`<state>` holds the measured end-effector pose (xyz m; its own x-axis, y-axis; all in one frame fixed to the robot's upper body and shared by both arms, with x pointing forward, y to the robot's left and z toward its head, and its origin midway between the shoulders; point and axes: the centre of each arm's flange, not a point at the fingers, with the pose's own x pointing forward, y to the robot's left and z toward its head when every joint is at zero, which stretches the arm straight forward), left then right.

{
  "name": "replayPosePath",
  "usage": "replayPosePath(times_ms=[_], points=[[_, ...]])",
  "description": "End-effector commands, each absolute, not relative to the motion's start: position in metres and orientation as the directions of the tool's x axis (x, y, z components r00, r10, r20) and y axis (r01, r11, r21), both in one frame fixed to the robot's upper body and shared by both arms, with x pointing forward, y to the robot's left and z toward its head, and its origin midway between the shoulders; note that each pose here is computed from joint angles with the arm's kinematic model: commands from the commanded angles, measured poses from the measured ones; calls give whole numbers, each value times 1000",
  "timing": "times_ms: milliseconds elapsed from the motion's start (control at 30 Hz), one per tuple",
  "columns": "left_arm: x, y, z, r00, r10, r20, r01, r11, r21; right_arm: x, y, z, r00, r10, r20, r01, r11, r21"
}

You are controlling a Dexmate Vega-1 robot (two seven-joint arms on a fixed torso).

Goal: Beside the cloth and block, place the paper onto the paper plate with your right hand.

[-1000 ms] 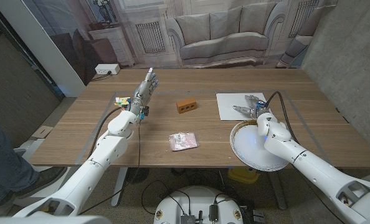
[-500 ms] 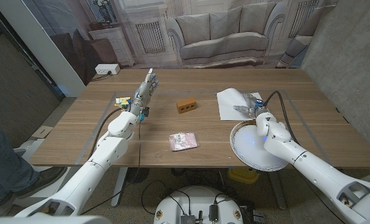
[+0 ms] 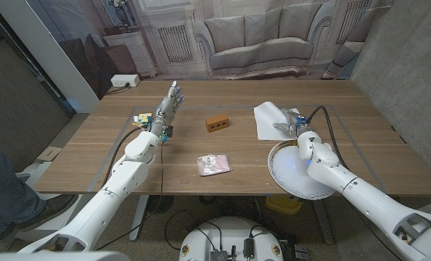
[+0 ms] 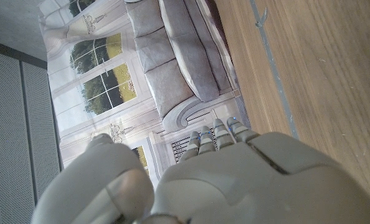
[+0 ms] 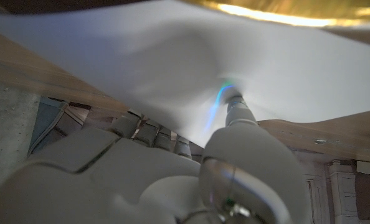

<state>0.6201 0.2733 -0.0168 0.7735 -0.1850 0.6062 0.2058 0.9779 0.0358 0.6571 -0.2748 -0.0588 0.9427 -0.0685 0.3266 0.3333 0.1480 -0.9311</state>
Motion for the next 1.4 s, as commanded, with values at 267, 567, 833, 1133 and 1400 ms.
replayPosePath(times_ms=[267,567,833,1133,1400], points=[[617,273,-17,769,-186,611,209,977,35,645,-268,-43,925,-30,378,379,146,-914],[618,271,-19,768,-191,611,216,976,33,637,-260,-33,918,-8,398,394,145,-907],[621,271,-20,768,-190,612,219,975,28,634,-252,-29,906,14,423,418,136,-898],[622,273,-18,767,-186,614,216,976,26,630,-245,-22,891,39,452,442,146,-885],[623,274,-16,765,-187,616,216,976,28,625,-239,-14,879,58,472,460,153,-875]])
